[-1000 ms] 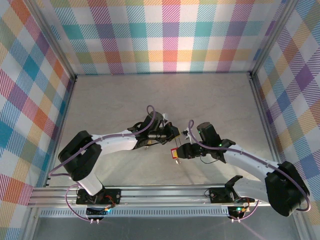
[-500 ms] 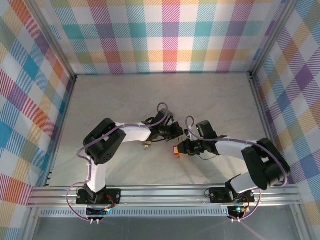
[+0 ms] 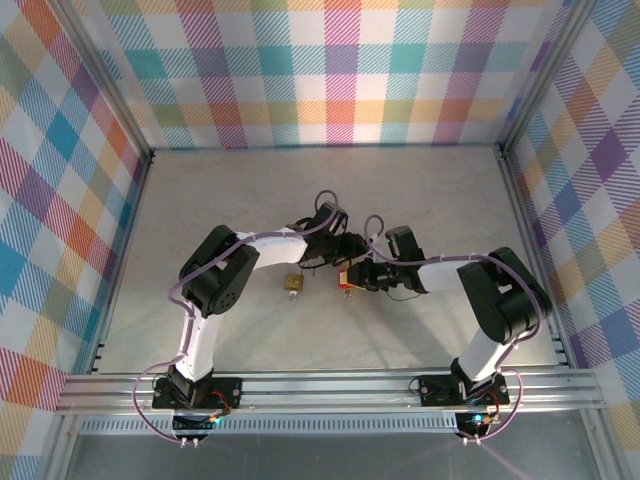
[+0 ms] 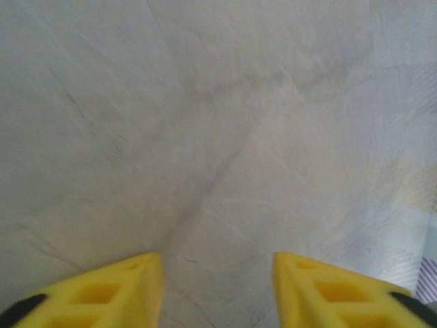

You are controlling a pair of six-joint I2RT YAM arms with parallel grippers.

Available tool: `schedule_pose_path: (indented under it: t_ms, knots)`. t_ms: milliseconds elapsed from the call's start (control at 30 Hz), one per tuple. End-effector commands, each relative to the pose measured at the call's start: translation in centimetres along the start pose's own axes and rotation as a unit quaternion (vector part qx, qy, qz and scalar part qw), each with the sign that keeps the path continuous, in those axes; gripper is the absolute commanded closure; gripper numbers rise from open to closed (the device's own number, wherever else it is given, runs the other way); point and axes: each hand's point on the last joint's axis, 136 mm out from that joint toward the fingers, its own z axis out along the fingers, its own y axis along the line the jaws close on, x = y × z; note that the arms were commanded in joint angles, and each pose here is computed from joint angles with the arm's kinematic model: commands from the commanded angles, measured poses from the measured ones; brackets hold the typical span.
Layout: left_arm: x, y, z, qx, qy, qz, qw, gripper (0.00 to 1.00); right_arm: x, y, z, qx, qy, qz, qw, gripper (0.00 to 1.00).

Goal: Unlock with the key

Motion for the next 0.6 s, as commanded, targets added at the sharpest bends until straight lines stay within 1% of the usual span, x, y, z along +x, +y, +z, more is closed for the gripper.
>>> schedule_pose_path:
  t_ms: [0, 100, 200, 433, 533, 567]
  knots:
    - [-4.0, 1.5, -2.4, -0.048, -0.052, 0.002, 0.997, 0.37, 1.6, -0.1, 1.3, -0.014, 0.040, 0.026, 0.999, 1.00]
    - [-6.4, 1.0, -5.2, -0.054, -0.078, 0.001, 0.995, 0.23, 1.4, -0.7, 1.9, -0.009, 0.043, 0.038, 0.998, 1.00]
    - [-7.9, 0.4, -7.2, -0.054, -0.096, 0.003, 0.994, 0.14, 1.2, -1.0, 2.3, -0.008, 0.046, 0.045, 0.998, 1.00]
    - [-9.2, 0.5, -10.2, -0.054, -0.119, -0.008, 0.991, 0.12, 1.2, -1.7, 3.2, -0.008, 0.056, 0.059, 0.997, 1.00]
    - [-9.3, 0.0, -12.3, -0.048, -0.134, -0.007, 0.990, 0.11, 1.4, -2.1, 3.6, -0.005, 0.063, 0.067, 0.996, 1.00]
    - [-9.3, -0.3, -13.1, -0.046, -0.142, -0.003, 0.989, 0.10, 1.4, -2.3, 3.7, -0.003, 0.066, 0.072, 0.995, 0.99]
